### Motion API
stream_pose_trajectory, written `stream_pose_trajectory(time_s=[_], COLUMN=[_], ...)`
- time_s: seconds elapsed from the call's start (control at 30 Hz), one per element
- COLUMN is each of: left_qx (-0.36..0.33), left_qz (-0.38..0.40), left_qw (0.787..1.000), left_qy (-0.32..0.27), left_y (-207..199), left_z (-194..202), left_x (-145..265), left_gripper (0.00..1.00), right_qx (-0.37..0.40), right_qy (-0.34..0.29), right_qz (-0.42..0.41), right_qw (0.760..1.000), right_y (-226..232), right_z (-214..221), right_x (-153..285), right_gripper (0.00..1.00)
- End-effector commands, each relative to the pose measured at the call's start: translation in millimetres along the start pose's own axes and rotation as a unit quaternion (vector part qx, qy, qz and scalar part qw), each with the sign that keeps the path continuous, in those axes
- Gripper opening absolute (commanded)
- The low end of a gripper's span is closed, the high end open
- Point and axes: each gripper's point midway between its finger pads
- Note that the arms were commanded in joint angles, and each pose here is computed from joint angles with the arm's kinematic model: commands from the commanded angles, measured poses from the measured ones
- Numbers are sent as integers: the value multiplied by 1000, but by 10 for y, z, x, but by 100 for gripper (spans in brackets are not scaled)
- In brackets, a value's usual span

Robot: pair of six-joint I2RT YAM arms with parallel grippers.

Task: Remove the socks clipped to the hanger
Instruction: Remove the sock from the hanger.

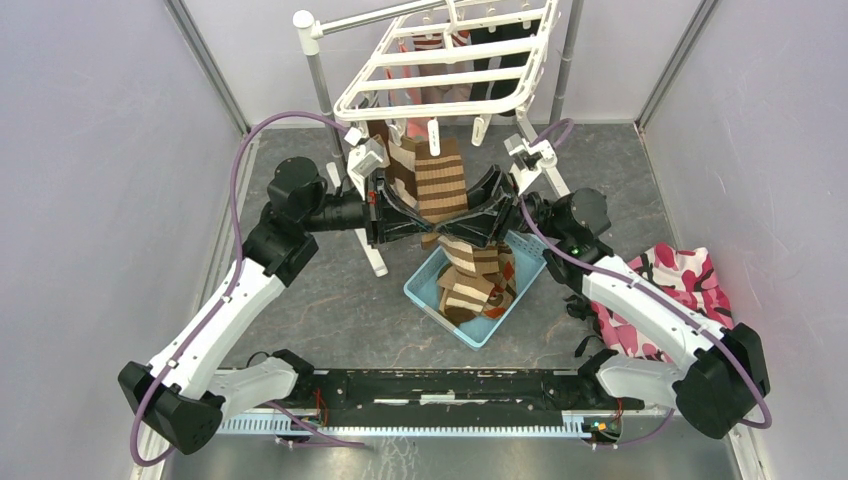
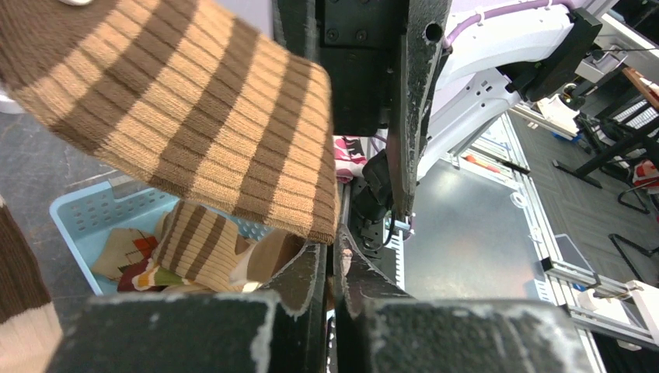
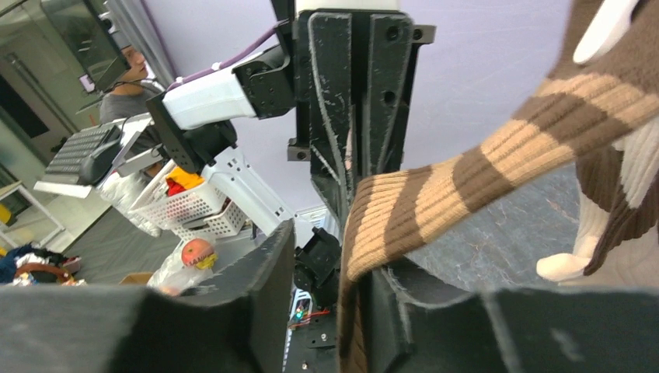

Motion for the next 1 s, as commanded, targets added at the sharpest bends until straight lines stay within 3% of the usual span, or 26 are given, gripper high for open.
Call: stream_pose_trajectory(time_s=[0.0, 0.13, 0.27, 0.63, 0.97], left_qx=[-48, -50, -49, -45, -47], left_qz=[23, 31, 42, 88, 90], left_qw=[999, 998, 998, 995, 994], left_qy=[2, 10, 15, 29, 31], left_y=[-177, -222, -267, -436, -444], left_z=[-88, -38, -33, -4, 28], left_x=[-23, -53, -79, -73, -58], left_gripper=[2, 2, 2, 2, 2], right_qx=[60, 76, 63, 2, -35], right_qy=[-30, -66, -104, -236, -303], right_qz=[80, 145, 155, 26, -44], right_qw=[995, 984, 980, 971, 951], right_y=[-197, -392, -473, -276, -222], right_z=[-291, -458, -562, -856, -1125], right_x=[-23, 18, -35, -222, -273], right_gripper=[57, 63, 65, 66, 62])
Point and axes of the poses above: each gripper's point midway between its finger pads, its own x axis back along the fingers, its own y axis along the line the jaws close on, z = x × y, and after that the axes turned 7 degrees about x, right-handed
